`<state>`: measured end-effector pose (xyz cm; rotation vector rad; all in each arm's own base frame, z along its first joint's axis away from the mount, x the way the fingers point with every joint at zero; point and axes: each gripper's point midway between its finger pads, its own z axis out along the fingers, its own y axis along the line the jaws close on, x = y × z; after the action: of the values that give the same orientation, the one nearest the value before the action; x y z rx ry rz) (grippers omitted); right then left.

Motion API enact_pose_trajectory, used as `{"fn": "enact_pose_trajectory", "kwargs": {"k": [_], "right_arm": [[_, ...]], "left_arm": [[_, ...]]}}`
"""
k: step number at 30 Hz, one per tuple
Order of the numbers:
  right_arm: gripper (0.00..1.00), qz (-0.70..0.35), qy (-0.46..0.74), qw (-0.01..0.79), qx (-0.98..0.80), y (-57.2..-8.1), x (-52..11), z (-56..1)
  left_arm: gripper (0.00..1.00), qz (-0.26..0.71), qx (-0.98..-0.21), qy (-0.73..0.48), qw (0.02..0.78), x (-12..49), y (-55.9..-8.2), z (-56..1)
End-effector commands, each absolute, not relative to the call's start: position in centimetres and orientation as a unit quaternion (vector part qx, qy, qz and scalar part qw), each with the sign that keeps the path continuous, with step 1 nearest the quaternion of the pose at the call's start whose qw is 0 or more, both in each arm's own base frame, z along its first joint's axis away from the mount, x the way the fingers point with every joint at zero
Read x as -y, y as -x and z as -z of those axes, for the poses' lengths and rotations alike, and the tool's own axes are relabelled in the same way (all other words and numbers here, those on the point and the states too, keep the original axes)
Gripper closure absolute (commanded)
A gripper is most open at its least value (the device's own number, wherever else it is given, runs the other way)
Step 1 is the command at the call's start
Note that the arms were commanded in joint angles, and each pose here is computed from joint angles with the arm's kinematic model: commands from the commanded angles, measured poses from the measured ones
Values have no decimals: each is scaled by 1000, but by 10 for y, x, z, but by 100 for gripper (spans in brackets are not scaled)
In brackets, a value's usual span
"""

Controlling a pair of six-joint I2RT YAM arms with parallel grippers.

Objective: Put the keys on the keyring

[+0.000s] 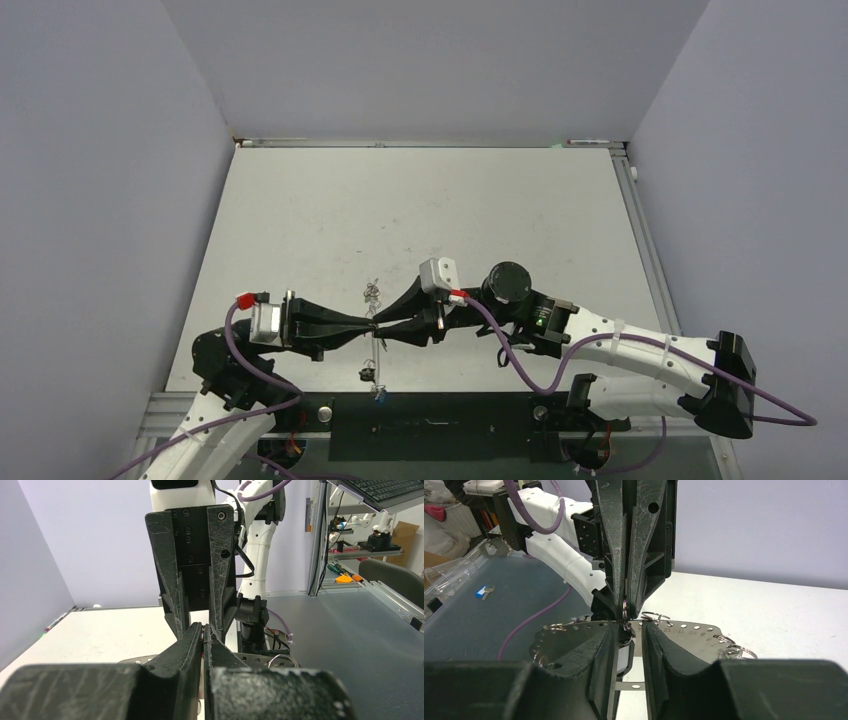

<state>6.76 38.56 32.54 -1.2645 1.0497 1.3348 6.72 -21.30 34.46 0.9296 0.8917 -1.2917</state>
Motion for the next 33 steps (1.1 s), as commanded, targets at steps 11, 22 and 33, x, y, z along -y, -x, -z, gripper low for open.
{"fn": "enact_pose_trajectory", "kwargs": {"k": [11, 22, 33], "right_arm": [[95, -560, 516, 520, -388, -66, -391, -356], [95, -473, 575, 497, -446, -82, -384, -342], [95, -365, 605, 365, -606, -101, -368, -290]], "left_arm": [[100, 549, -366, -392, 641, 207, -68, -358], [47, 516, -378, -408, 651, 205, -69, -353], [40, 414, -414, -451, 673, 199, -82, -342]]}}
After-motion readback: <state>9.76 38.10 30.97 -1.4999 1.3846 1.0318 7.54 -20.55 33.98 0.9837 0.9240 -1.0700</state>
